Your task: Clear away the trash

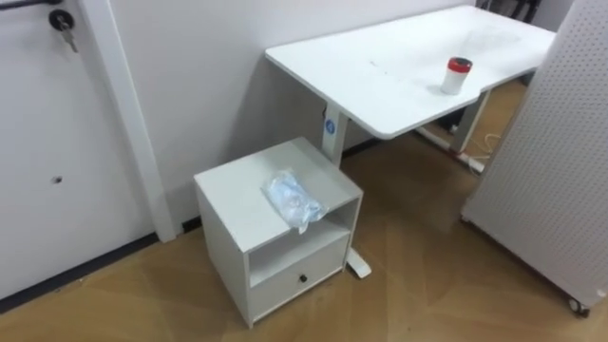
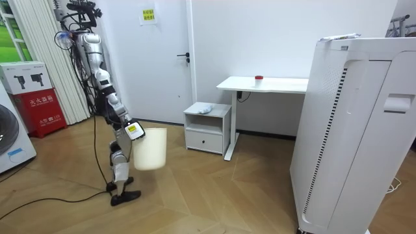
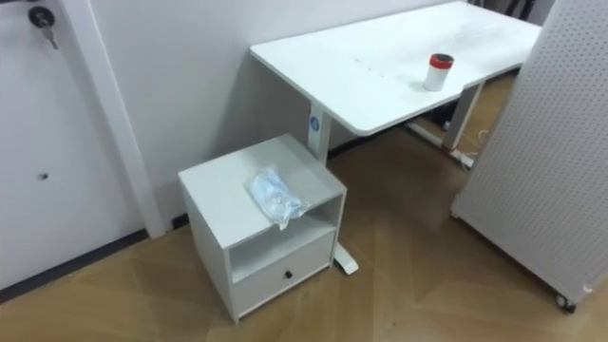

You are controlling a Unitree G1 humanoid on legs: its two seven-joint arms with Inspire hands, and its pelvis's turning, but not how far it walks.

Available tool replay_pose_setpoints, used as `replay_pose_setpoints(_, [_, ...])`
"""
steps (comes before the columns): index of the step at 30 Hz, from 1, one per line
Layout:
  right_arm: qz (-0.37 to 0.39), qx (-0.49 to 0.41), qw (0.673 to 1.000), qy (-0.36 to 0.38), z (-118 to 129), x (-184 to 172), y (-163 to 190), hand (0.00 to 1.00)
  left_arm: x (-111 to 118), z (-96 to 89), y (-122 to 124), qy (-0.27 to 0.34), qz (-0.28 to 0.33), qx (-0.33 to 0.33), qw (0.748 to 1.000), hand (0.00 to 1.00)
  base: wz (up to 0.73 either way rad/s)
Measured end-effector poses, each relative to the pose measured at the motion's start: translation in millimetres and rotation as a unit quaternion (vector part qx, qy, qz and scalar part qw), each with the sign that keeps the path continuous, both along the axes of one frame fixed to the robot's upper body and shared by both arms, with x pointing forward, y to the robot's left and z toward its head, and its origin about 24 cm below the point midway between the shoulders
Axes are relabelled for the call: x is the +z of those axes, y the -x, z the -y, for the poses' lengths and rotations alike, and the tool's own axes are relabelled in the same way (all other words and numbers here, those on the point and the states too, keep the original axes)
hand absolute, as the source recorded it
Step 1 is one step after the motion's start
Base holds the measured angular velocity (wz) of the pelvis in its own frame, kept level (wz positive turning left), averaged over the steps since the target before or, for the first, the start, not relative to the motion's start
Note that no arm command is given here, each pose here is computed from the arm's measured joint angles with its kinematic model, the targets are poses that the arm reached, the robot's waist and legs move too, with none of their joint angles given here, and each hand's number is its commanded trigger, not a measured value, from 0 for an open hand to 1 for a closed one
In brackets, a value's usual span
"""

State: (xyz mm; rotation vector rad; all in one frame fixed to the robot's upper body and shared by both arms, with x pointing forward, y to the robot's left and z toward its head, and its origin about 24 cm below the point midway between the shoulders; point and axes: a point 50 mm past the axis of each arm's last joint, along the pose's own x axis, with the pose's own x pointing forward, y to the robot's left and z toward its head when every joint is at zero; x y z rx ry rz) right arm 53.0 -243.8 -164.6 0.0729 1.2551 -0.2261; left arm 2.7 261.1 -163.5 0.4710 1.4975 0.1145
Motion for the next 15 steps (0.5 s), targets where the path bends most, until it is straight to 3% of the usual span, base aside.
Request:
replay_pose_setpoints(4, [0.003, -0.001, 1.0, 0.0, 1.4, 0.8, -4.6, 1.0, -0.1, 0.2, 4.3, 0.005, -0.003, 0.01, 1.0, 0.0, -0.2])
replay_pose_setpoints(9, [-0.018, -0.036, 0.999, 0.02, 14.4, 2.3, 7.7, 1.0, -2.0, 7.9, -1.9, 0.013, -0.001, -0.021, 1.0, 0.0, 0.36])
replay_pose_setpoints(15, [-0.042, -0.039, 0.997, 0.044, 20.3, 2.7, 24.8, 1.0, -0.8, 7.0, 22.3, 0.011, -0.018, -0.008, 1.0, 0.0, -0.38])
